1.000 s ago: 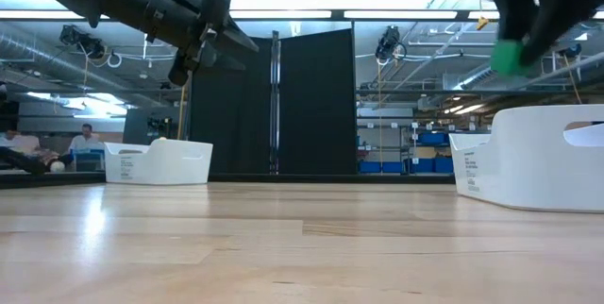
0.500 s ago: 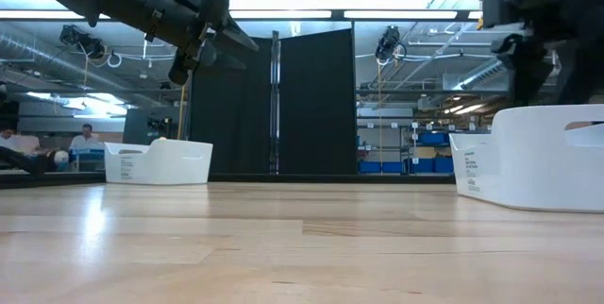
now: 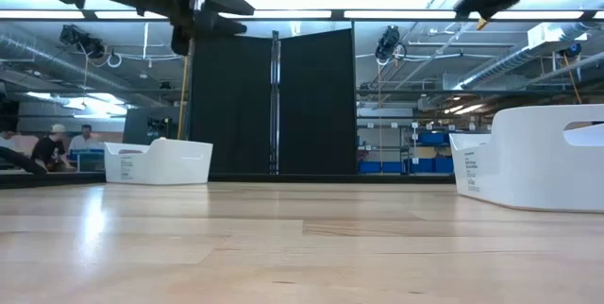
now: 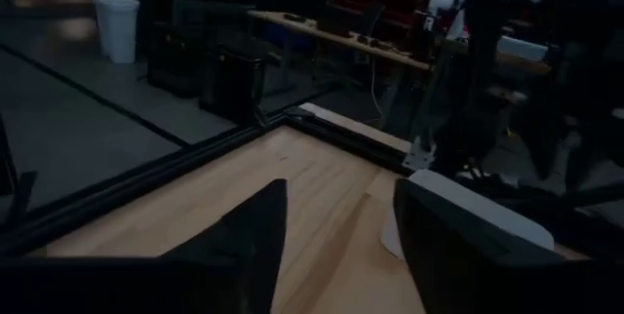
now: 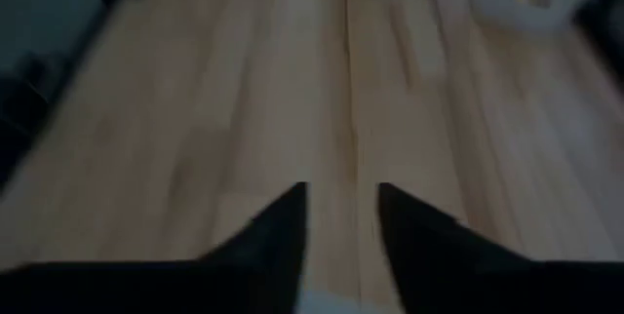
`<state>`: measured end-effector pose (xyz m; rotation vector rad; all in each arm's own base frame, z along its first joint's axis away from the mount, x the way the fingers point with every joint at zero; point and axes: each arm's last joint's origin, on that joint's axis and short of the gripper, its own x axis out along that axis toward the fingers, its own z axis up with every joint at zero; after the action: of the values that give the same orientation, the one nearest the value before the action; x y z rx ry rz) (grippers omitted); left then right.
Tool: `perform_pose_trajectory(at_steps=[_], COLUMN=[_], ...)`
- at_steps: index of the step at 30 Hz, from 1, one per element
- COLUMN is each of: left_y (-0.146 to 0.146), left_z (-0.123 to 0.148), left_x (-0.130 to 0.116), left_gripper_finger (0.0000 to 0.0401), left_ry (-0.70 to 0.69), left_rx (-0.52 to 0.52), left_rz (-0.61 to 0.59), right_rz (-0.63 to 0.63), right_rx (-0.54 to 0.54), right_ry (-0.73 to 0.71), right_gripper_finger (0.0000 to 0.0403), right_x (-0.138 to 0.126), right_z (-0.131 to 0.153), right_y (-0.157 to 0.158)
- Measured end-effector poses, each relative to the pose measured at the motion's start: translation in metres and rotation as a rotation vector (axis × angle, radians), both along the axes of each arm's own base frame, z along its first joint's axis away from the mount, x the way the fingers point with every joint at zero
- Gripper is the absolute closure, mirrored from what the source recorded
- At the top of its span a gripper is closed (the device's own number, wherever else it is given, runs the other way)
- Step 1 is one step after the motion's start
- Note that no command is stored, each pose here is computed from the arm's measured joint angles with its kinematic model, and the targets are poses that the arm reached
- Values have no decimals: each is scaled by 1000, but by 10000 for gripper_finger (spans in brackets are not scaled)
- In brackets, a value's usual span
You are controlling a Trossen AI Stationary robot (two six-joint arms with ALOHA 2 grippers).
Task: Sort blocks by size
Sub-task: Return to Home Position
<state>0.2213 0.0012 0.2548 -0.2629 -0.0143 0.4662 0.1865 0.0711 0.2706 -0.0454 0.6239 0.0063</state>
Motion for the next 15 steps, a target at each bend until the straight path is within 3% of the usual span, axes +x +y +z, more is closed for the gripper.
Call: perform_pose_trajectory(at_steps=[4, 11, 15], left_y=[-6, -11, -10], left_z=[8, 16, 4], left_x=[-12, -40, -55], left_gripper_finger=[252, 386, 391], left_ry=[25, 66, 63], left_rx=[57, 109, 121], left_rz=[-36, -78, -89], right_rz=[44, 43, 58], right_rx=[9, 40, 31], right_ry=[-150, -324, -420], right_gripper_finger=[383, 394, 394], right_x=[-10, -44, -65], right_z=[-4, -30, -41], right_y=[-6, -23, -32])
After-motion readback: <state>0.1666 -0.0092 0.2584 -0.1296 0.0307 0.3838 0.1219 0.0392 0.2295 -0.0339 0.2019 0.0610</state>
